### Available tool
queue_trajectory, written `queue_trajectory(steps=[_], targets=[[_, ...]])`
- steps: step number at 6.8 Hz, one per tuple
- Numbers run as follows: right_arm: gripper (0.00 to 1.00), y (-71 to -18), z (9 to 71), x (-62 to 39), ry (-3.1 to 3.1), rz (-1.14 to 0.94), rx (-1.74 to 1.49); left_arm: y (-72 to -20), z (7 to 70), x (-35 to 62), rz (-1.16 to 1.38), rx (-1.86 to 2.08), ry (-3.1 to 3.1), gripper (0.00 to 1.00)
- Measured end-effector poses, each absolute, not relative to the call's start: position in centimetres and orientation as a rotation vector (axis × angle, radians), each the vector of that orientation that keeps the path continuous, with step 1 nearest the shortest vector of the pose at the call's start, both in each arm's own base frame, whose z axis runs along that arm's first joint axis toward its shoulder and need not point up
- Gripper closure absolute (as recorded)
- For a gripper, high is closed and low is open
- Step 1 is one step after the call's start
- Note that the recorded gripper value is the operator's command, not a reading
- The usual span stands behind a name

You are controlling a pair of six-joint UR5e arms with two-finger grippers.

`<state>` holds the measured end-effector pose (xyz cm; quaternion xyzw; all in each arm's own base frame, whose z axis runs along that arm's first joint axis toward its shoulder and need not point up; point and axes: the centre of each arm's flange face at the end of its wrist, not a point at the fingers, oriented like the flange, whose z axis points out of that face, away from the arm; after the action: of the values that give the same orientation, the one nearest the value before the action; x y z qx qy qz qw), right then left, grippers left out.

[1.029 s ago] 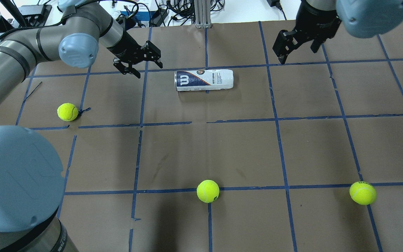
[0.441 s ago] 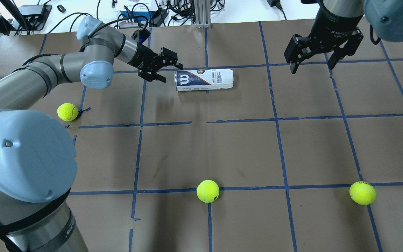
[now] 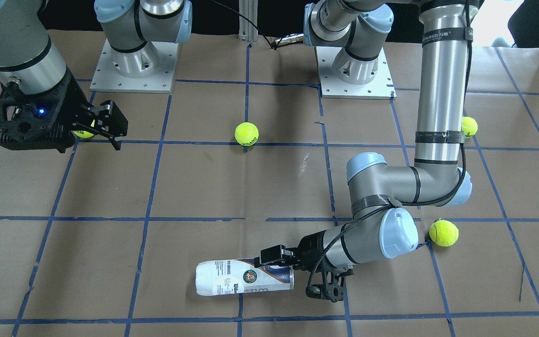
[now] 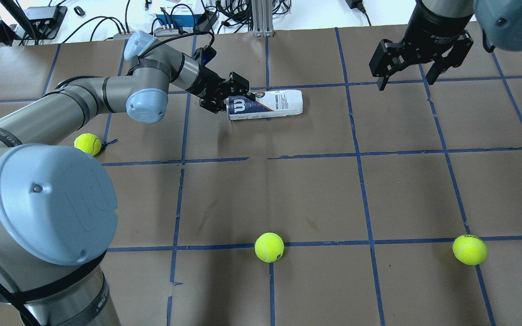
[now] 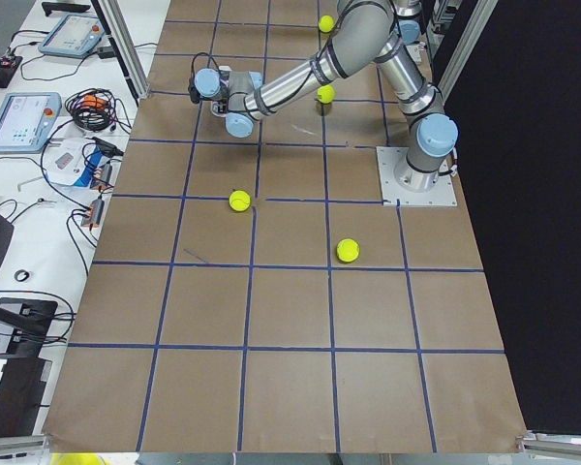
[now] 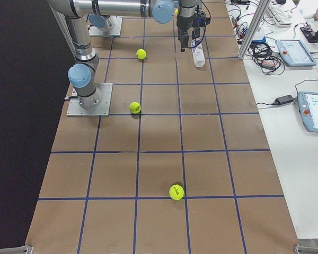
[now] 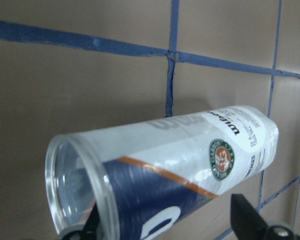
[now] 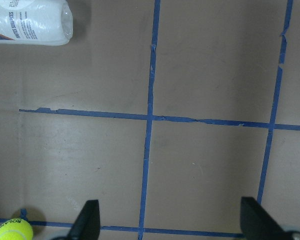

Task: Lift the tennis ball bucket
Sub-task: 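Grasp the can's open end with the left gripper and lift it, then swing the can upright with the left gripper and set it down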

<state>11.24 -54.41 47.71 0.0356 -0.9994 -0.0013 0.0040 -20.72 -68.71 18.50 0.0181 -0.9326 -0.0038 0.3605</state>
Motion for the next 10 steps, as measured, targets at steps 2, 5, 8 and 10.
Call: queue_trajectory(steps=[2,5,8,10], targets=[[0.00,-54.3,47.8,11.5,-3.139,-0.002,0.035,-68.6,21.0,-21.4,0.014,0.084,-2.394,0.99],[0.00,-54.1,47.5,12.1,-3.139,-0.013,-0.074,-67.7,30.1,-21.8,0.079,0.240,-2.363,1.00],[0.00,-53.8,47.6,13.0,-3.134,-0.009,-0.103,-66.8,38.6,-25.1,0.130,0.262,-2.567,1.00],[0.00,-53.6,47.1,14.1,-3.127,-0.024,-0.085,-67.3,41.6,-28.9,0.178,0.039,-2.966,1.00]])
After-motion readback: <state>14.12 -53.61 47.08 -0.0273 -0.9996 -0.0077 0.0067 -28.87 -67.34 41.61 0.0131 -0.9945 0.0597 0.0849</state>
